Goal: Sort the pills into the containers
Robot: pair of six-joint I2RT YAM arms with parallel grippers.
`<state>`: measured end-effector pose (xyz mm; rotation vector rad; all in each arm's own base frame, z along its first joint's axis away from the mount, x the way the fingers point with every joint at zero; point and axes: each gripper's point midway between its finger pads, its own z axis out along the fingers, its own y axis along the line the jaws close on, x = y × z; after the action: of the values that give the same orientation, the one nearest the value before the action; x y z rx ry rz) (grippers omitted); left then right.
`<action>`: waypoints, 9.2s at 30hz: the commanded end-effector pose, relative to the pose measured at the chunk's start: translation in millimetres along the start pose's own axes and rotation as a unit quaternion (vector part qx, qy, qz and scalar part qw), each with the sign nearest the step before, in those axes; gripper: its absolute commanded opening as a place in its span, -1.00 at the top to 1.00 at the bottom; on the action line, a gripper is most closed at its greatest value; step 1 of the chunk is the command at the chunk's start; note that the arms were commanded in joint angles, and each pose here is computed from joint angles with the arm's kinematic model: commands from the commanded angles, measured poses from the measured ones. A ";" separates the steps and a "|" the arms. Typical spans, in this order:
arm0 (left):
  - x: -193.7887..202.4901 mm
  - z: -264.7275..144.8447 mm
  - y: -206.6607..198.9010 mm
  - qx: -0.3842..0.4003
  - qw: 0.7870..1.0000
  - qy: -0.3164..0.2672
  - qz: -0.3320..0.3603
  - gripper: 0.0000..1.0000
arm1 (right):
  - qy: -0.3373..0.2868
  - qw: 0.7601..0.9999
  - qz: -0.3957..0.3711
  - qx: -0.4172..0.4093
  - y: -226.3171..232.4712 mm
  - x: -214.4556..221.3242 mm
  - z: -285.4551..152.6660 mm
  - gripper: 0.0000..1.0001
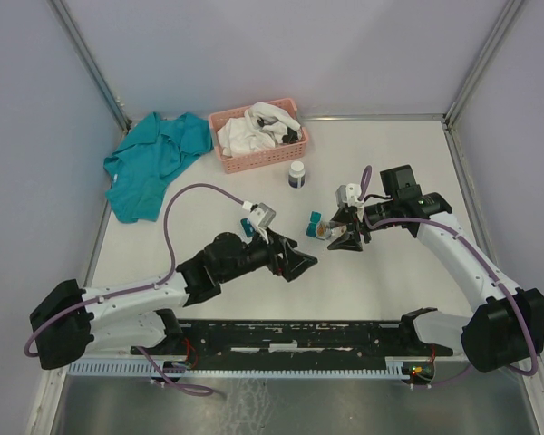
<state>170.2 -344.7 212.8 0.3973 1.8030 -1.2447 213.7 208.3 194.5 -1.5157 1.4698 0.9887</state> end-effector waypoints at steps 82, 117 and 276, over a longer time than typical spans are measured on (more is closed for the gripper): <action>-76.3 35.1 -12.1 -0.048 0.965 -0.067 -0.250 0.74 | -0.006 1.000 -0.024 -0.001 -3.0 -6.8 -1.7 0.99; 25.8 -133.8 304.4 -0.577 0.780 -0.049 -0.237 0.58 | -0.047 0.999 -0.008 -0.006 0.4 -23.3 -5.4 0.99; -87.8 -136.8 133.7 -0.229 0.967 -0.012 0.110 -0.61 | 0.353 0.921 0.106 0.126 -96.4 136.9 32.0 0.97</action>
<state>240.5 -143.8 208.5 0.2635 1.9544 -0.6364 303.8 182.5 46.1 -1.6288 2.2171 0.3640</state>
